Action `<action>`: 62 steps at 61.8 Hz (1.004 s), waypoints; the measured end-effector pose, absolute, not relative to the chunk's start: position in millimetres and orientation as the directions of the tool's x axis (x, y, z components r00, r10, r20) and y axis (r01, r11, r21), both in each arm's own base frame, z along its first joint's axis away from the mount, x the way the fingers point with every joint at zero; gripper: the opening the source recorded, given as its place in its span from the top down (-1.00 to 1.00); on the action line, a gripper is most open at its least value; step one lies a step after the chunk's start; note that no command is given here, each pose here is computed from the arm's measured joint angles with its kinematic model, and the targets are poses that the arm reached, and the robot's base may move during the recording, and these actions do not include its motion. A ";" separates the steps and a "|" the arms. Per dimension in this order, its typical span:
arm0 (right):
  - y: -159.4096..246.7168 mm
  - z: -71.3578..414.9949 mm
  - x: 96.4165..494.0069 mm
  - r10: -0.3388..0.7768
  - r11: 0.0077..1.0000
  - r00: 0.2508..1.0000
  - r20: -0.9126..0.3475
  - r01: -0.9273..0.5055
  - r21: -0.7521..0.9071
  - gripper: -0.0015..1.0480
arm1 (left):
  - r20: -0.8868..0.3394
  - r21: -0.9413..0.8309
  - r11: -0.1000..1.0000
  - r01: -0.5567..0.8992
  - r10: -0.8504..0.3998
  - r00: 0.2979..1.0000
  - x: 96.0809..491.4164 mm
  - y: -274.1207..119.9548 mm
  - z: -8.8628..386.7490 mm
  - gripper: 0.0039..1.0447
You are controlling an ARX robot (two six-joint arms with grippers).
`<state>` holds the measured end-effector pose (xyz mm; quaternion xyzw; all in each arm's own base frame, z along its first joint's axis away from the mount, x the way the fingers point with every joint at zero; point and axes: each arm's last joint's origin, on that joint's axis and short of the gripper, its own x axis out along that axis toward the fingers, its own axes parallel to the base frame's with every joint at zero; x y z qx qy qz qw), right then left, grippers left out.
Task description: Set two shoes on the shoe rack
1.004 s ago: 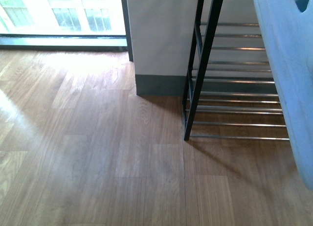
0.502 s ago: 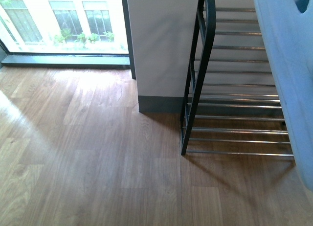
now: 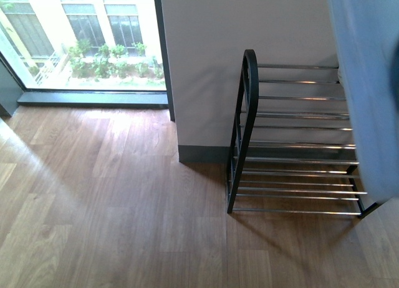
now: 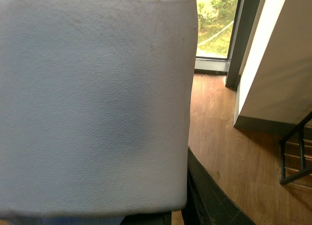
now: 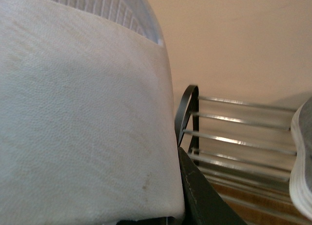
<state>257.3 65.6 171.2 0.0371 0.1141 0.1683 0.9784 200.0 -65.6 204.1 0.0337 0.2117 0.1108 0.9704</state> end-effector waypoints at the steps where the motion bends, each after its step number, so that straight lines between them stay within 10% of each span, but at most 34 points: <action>1: 66.4 171.3 260.9 0.331 0.943 0.918 -0.219 -0.314 0.108 0.97 | -0.404 0.112 0.973 -0.201 0.229 0.886 200.0 -65.6 204.1 0.97; 62: 73.5 40.4 479.2 -0.341 0.857 0.781 -0.523 0.029 -0.515 0.97 | -0.403 0.112 0.973 -0.201 0.230 0.886 200.0 -65.6 204.1 0.97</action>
